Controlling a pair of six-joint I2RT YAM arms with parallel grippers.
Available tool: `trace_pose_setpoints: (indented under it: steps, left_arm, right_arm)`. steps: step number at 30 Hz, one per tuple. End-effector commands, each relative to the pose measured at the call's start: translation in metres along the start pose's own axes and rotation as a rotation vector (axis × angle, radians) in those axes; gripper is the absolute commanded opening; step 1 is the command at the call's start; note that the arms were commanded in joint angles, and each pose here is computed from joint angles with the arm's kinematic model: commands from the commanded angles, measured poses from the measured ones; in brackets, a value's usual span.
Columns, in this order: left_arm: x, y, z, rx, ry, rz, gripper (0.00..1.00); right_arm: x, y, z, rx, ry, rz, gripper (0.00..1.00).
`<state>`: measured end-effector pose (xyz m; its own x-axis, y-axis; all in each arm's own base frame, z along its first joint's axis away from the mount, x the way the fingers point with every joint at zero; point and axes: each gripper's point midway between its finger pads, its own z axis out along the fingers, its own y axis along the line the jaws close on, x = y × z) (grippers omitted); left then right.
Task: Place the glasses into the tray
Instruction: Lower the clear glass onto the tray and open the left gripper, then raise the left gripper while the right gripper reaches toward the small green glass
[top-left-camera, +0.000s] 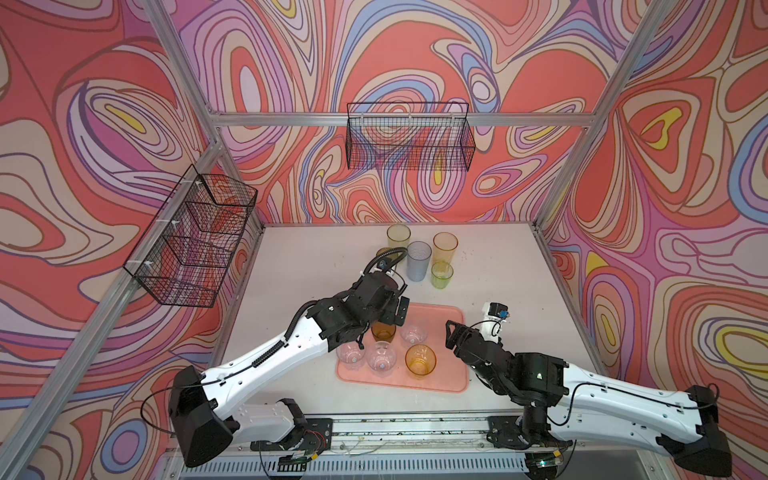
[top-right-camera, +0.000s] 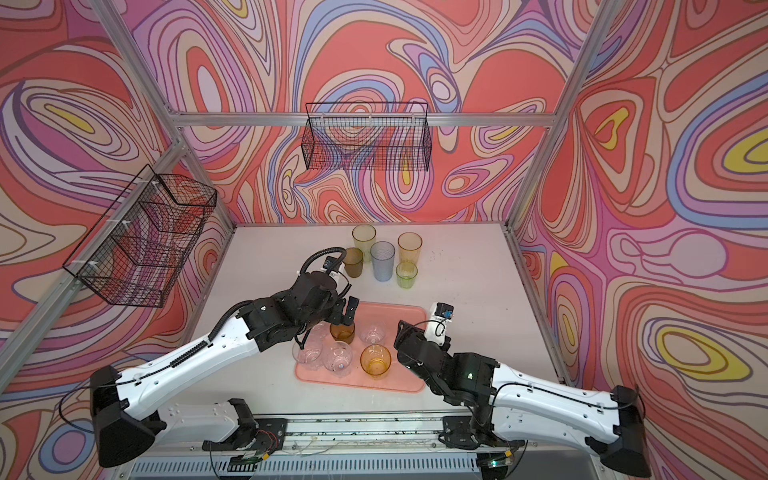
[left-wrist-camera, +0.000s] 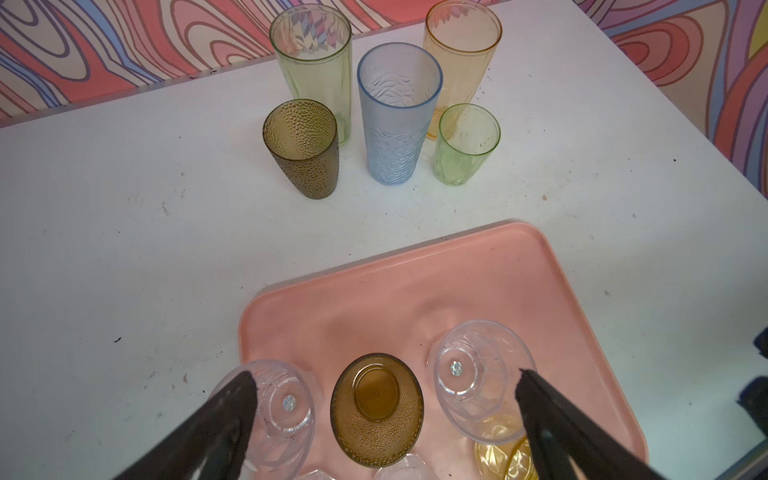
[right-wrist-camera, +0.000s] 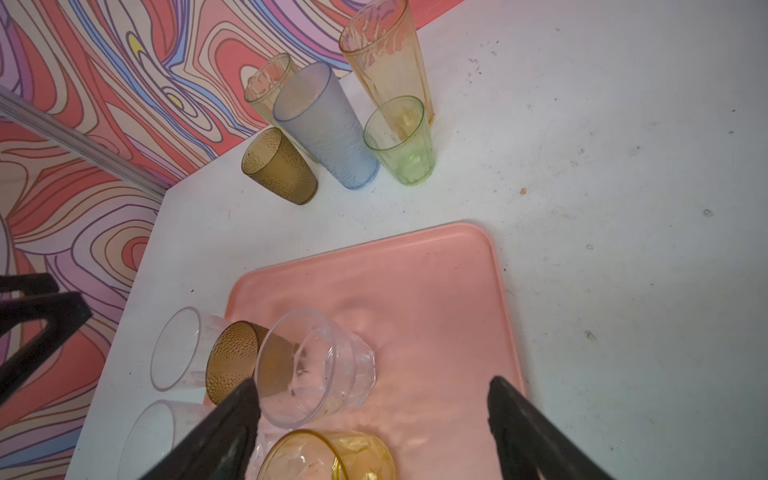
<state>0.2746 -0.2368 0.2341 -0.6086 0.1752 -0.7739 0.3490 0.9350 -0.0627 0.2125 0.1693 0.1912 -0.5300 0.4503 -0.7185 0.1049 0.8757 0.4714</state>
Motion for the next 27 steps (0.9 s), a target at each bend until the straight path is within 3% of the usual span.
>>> trace_pose_setpoints:
  steps: [1,13,27]
  left_arm:
    - [-0.002,0.011,-0.008,-0.045,-0.047,0.02,1.0]
    - [0.005,0.031,-0.014,-0.113,-0.088,0.06,1.0]
    - [0.005,0.047,-0.022,-0.172,-0.15,0.066,1.0]
  right_arm:
    - [-0.006,0.001,0.005,-0.006,0.038,-0.009,0.89]
    - [-0.054,-0.014,0.022,0.037,0.026,-0.031,0.89]
    - [-0.086,-0.032,0.066,0.086,0.098,-0.01,0.9]
